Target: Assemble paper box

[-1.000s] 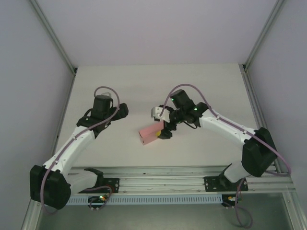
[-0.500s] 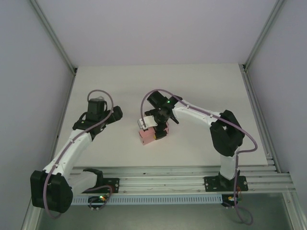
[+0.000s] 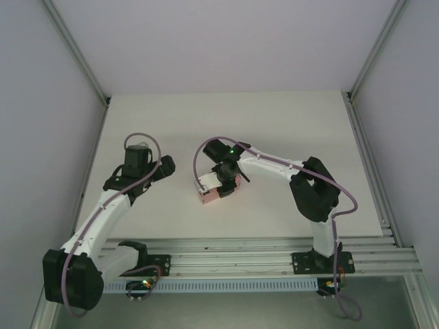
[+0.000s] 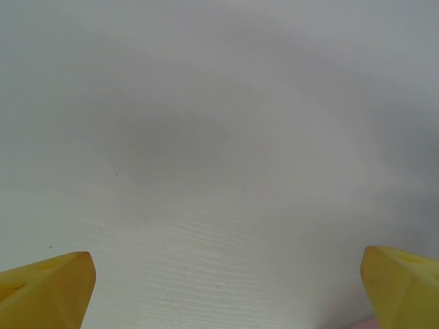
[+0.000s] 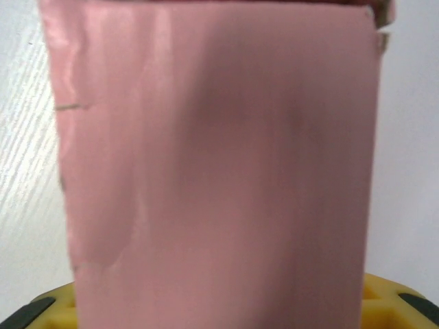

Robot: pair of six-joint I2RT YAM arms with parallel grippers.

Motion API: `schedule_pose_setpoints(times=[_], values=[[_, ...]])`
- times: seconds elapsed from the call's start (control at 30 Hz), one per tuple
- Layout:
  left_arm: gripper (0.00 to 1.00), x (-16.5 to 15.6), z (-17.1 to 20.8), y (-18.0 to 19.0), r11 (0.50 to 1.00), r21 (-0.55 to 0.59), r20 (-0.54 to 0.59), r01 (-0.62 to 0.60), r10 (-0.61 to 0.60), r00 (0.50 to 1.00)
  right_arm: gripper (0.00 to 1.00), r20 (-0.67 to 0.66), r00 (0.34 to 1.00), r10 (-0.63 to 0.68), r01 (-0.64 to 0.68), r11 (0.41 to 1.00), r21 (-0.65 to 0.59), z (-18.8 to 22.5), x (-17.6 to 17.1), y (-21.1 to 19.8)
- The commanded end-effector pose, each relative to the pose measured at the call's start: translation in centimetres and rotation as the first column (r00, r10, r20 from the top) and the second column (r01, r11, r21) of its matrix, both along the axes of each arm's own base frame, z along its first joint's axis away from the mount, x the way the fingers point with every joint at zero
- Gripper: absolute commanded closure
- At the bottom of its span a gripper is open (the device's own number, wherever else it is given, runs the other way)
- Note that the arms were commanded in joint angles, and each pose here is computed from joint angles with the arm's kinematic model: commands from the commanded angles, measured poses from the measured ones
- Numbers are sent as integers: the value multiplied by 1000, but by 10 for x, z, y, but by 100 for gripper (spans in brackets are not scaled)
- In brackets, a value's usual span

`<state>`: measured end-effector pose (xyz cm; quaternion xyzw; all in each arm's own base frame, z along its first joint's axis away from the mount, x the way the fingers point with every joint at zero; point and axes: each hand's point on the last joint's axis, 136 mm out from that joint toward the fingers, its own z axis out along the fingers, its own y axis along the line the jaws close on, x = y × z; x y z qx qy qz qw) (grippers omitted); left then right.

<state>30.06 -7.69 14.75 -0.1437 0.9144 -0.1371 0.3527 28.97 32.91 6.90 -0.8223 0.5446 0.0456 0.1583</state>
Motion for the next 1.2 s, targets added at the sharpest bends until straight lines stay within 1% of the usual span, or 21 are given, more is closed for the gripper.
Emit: schedule_pose_setpoints(times=[0.0,0.07,0.1,0.2,0.27,0.37,0.43,0.57,0.63,0.67,0.8,0.87,0.9,0.97,1.03,1.1,1.13,1.17], values=[[0,-4,3,1,999,-32,9,-12,13,1000,56,145,986,-80,81,997,-1,16,21,-9],[0,-5,4,2,999,-32,12,-16,16,1000,55,239,960,-146,144,989,27,28,37,-11],[0,-6,4,3,999,-32,15,-19,19,1000,55,306,932,-195,189,981,49,34,51,-14],[0,-9,6,4,999,-32,27,-22,23,999,56,473,825,-311,298,949,104,50,84,-29],[0,-10,7,6,999,-29,32,-27,28,999,59,542,751,-377,358,922,145,56,102,-41],[0,-11,8,7,999,-25,37,-30,31,999,58,578,669,-467,419,879,226,57,124,-53],[0,-11,8,7,999,-25,35,-29,30,999,58,579,647,-497,445,862,243,49,132,-61],[0,-11,7,7,999,-24,30,-29,30,999,57,598,610,-519,459,847,267,31,146,-68],[0,-12,6,8,999,-23,28,-31,32,999,55,592,622,-513,438,854,280,22,145,-66],[0,-12,5,8,999,-24,26,-32,32,999,50,581,628,-518,430,853,295,18,145,-66],[0,-12,5,7,999,-20,23,-26,26,999,50,551,668,-500,408,866,290,4,139,-69],[0,-13,4,8,1000,-15,20,-26,26,999,49,561,672,-484,405,874,268,0,137,-72],[0,-13,4,8,1000,-14,19,-25,26,1000,46,558,672,-488,411,872,267,0,137,-72],[0,-13,4,8,1000,-15,20,-23,23,1000,38,526,710,-468,405,882,238,-3,127,-73],[0,-13,2,6,1000,-18,17,-18,18,1000,21,468,770,-433,378,901,213,-9,111,-72],[0,-13,0,6,1000,-20,14,-13,13,1000,5,416,810,-413,356,911,210,-10,96,-70],[0,-13,-1,5,1000,-18,10,-11,11,1000,0,386,829,-404,348,914,208,-10,88,-69],[0,-13,-1,6,1000,-16,13,-12,12,1000,0,354,848,-395,341,917,207,-7,79,-67]])
